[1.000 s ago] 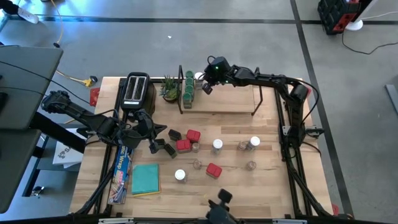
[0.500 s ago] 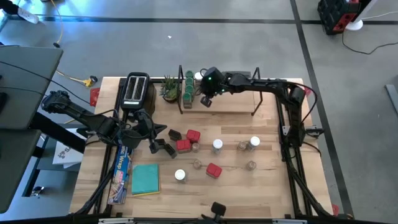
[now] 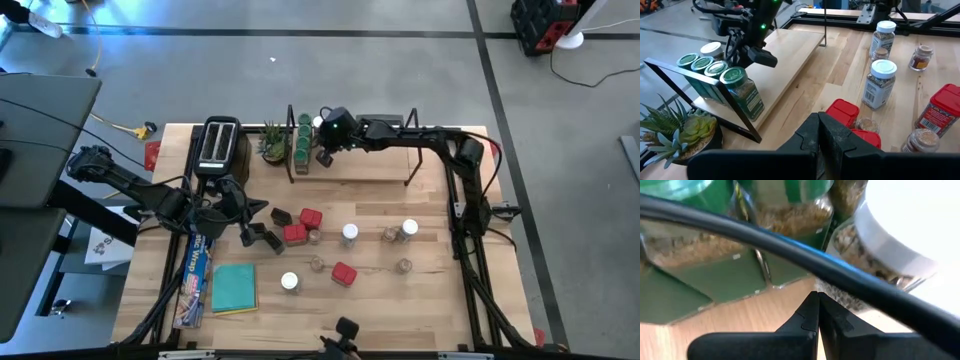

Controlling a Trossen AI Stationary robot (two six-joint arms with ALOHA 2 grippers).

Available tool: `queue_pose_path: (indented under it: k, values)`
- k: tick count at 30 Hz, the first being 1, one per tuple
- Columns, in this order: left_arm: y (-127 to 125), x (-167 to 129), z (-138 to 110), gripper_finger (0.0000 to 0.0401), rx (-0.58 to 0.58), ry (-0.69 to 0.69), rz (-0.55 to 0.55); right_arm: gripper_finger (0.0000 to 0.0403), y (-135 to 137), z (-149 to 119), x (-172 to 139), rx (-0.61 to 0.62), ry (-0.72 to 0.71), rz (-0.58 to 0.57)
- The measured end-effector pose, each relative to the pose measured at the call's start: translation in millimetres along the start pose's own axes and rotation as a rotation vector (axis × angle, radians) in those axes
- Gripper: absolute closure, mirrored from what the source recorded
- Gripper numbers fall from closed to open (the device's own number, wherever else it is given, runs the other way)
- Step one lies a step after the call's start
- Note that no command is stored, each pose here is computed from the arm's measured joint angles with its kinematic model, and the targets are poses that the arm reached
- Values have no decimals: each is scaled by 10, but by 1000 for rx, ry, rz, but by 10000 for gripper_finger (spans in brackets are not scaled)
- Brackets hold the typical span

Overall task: Shelf spices
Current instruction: Put the bottom right white seasoning bottle on the shelf, then put the top left white seasoning bottle on the shelf aligned with the other white seasoning bottle

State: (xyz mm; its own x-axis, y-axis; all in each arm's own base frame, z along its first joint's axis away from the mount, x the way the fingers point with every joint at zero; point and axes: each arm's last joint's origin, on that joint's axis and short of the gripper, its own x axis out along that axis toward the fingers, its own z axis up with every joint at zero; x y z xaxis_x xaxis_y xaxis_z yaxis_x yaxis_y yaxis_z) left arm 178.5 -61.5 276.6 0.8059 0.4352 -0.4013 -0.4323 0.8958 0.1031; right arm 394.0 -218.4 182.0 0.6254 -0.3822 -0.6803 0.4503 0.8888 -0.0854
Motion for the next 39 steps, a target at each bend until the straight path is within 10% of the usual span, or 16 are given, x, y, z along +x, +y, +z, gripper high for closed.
queue_pose_path:
  k: [26, 39]
  values:
    - [0, 0, 0, 398, 0, 0, 0, 403, -41, 90, -55, -18, -71, -6]
    - [-4, -1, -1, 398, 0, 3, -8, 403, 789, 406, -1323, -288, -72, -45]
